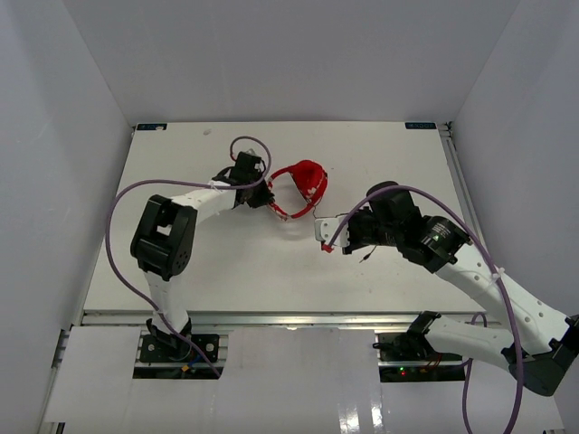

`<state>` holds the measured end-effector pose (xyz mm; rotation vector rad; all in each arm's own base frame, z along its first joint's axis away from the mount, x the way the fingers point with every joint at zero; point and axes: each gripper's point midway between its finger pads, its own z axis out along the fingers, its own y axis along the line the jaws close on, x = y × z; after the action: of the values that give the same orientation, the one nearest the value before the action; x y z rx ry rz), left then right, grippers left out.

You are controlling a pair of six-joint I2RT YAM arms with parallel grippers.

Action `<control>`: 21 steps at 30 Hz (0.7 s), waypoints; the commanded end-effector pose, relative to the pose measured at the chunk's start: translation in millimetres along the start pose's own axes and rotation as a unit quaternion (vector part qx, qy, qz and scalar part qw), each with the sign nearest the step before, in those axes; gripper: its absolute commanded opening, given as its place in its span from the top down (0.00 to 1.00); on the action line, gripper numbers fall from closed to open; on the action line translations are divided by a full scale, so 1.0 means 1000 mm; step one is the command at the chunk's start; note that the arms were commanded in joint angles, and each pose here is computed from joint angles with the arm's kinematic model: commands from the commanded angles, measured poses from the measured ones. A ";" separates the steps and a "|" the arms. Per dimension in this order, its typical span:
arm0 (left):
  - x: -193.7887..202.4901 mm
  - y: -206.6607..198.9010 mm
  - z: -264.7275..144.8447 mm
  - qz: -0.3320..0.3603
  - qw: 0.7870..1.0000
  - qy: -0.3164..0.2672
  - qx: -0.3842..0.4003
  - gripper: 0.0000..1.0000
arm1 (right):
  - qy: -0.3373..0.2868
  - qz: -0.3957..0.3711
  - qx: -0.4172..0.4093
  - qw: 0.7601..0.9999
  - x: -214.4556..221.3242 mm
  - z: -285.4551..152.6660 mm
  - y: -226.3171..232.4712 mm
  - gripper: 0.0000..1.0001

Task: Wrap the headphones

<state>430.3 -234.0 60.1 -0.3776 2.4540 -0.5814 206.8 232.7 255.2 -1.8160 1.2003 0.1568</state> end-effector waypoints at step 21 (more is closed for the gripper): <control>0.138 -0.119 -0.101 0.280 0.936 0.014 0.210 1.00 | 0.100 0.088 0.206 0.969 0.070 0.003 -0.096 0.92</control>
<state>283.6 -328.7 59.1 0.4328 2.4547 -0.6187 300.5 206.3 265.9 -1.5304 1.3857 -0.1814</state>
